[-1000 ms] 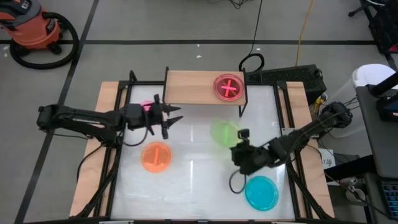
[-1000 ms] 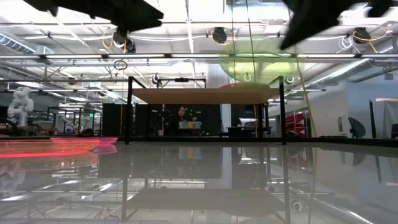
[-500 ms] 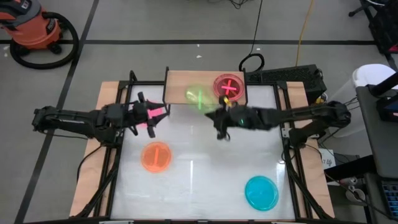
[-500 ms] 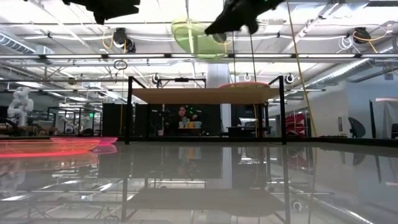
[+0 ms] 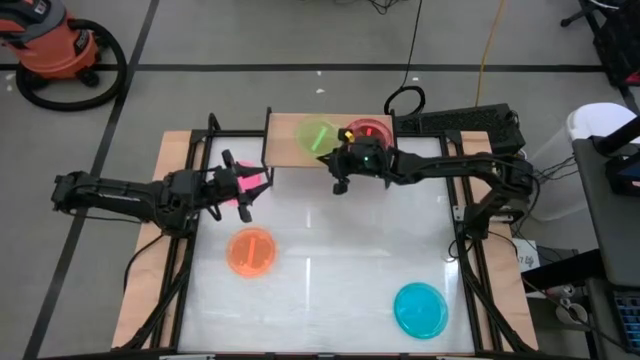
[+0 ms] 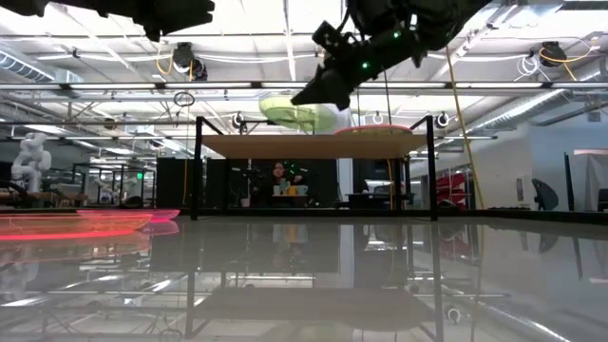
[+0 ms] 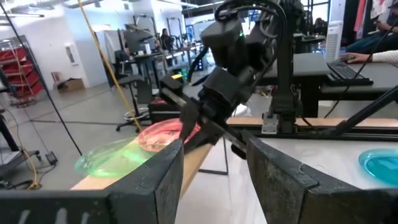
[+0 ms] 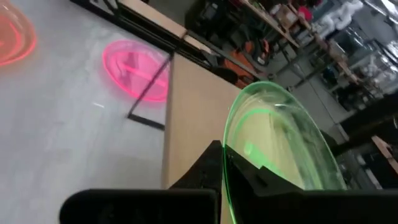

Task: Place and stack plates onto a shelf
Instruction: Put the green plate on the shelf, then stack the pink plate on top of the green plate on the shelf

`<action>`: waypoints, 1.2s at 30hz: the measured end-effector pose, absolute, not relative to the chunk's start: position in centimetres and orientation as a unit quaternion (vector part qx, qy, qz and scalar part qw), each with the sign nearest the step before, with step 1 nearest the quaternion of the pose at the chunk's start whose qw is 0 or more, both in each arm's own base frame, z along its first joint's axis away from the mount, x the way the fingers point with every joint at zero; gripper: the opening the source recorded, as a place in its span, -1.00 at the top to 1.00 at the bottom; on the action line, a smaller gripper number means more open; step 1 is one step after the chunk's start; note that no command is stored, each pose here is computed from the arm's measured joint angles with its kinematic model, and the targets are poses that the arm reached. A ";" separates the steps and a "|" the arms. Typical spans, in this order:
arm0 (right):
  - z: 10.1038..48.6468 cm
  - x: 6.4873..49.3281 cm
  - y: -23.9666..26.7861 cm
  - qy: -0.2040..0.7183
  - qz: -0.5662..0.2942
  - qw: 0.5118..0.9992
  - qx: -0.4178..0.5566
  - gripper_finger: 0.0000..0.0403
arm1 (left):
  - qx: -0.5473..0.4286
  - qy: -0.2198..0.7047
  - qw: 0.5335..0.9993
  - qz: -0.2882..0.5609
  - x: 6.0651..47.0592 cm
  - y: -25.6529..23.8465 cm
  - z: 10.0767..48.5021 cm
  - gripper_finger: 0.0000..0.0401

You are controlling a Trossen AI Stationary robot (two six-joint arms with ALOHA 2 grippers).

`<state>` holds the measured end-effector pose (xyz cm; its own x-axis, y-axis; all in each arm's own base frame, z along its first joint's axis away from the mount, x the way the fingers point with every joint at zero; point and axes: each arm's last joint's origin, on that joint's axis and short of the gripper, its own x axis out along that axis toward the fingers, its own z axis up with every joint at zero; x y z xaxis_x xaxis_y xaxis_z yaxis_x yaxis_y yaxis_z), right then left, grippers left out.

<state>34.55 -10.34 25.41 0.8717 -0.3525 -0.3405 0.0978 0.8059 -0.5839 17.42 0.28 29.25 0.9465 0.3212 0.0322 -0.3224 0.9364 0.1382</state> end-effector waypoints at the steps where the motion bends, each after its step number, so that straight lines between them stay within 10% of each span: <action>1: 25.2 34.7 -10.5 0.218 -0.117 0.925 -0.287 1.00 | 0.071 -0.004 0.984 0.165 17.4 0.3 29.3 0.10; 21: 21.1 37.0 -12.2 0.209 -0.132 0.925 -0.288 0.97 | 0.016 -0.006 0.982 0.187 17.4 0.7 29.1 0.10; 36: 26.9 35.5 -7.4 0.141 -0.123 0.935 -0.302 0.17 | 0.021 0.014 0.982 0.186 17.4 0.7 28.7 0.10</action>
